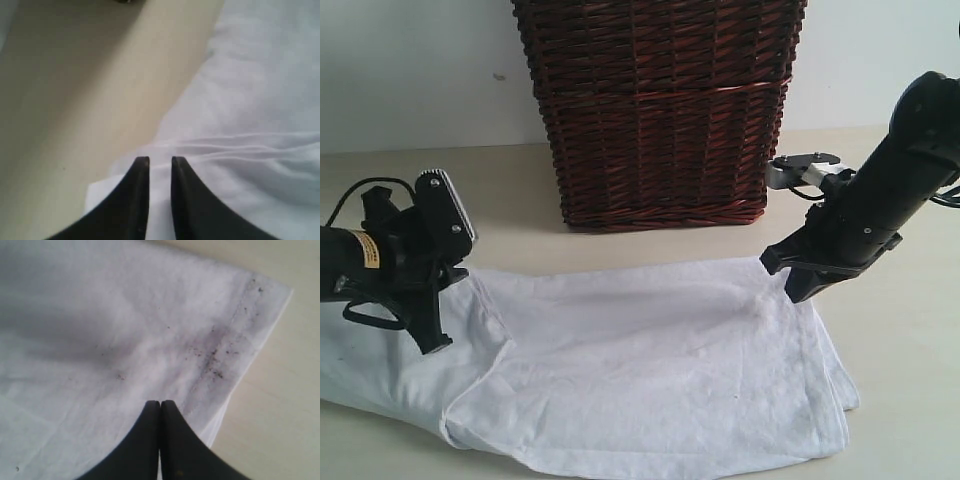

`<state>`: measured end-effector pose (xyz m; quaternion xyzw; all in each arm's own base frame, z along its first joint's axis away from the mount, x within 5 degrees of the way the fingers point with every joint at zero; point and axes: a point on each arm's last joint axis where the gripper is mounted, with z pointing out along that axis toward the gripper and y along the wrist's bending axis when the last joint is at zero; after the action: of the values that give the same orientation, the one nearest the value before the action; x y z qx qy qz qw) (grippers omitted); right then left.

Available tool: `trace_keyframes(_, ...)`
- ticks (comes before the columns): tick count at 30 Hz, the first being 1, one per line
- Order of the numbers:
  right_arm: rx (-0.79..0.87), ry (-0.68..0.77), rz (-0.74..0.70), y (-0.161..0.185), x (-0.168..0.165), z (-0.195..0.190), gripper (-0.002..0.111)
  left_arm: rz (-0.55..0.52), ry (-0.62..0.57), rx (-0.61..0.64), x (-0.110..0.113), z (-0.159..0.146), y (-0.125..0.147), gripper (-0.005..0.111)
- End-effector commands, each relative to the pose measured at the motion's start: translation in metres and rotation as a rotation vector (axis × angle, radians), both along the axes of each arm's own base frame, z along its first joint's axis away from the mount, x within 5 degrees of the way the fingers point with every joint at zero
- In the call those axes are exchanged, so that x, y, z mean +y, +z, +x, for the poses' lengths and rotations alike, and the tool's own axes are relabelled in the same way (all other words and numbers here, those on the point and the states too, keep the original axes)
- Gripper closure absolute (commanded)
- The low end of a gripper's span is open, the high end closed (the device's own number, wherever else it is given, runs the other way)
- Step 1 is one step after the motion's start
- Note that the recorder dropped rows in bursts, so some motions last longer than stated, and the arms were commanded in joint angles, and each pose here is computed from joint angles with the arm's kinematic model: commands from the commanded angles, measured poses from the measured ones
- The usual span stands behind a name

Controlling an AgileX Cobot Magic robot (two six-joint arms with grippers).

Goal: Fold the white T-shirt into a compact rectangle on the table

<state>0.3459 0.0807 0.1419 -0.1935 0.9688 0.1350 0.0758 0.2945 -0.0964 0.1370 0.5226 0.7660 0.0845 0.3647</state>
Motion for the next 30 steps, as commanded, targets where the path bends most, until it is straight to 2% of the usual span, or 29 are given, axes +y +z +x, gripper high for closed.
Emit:
trace_keyframes(1,-0.027,0.007,0.006,0.007,0.0,0.002,0.108,0.01,0.047,0.033,0.004,0.0,0.011,0.089)
trace_keyframes(4,-0.027,0.007,0.006,0.007,0.0,0.002,0.108,0.052,0.081,0.089,0.01,-0.006,0.023,0.087)
trace_keyframes(6,-0.019,0.007,0.01,0.007,0.0,0.002,0.108,0.061,0.125,0.122,0.015,-0.009,0.031,0.08)
trace_keyframes(9,-0.003,0.009,0.016,0.007,0.001,0.0,0.108,0.023,0.253,0.159,0.031,-0.014,0.041,0.064)
trace_keyframes(12,0.002,0.008,0.02,0.007,0.001,0.0,0.108,-0.073,0.506,0.226,0.059,-0.014,0.042,0.052)
trace_keyframes(14,0.006,-0.001,0.031,0.007,0.002,0.0,0.108,-0.113,0.682,0.293,0.079,-0.015,0.039,0.053)
trace_keyframes(16,0.009,-0.005,0.037,0.007,0.002,0.0,0.108,-0.119,0.788,0.374,0.092,-0.018,0.033,0.054)
trace_keyframes(22,0.007,-0.008,0.042,0.007,0.003,0.0,0.108,-0.148,0.807,0.488,0.091,-0.01,0.027,0.054)
trace_keyframes(27,0.0,-0.003,0.042,0.007,0.003,0.0,0.108,-0.122,0.766,0.418,0.093,-0.002,0.024,0.054)
trace_keyframes(30,-0.01,-0.004,0.04,0.007,0.003,0.001,0.108,-0.141,0.754,0.373,0.093,0.002,0.025,0.054)
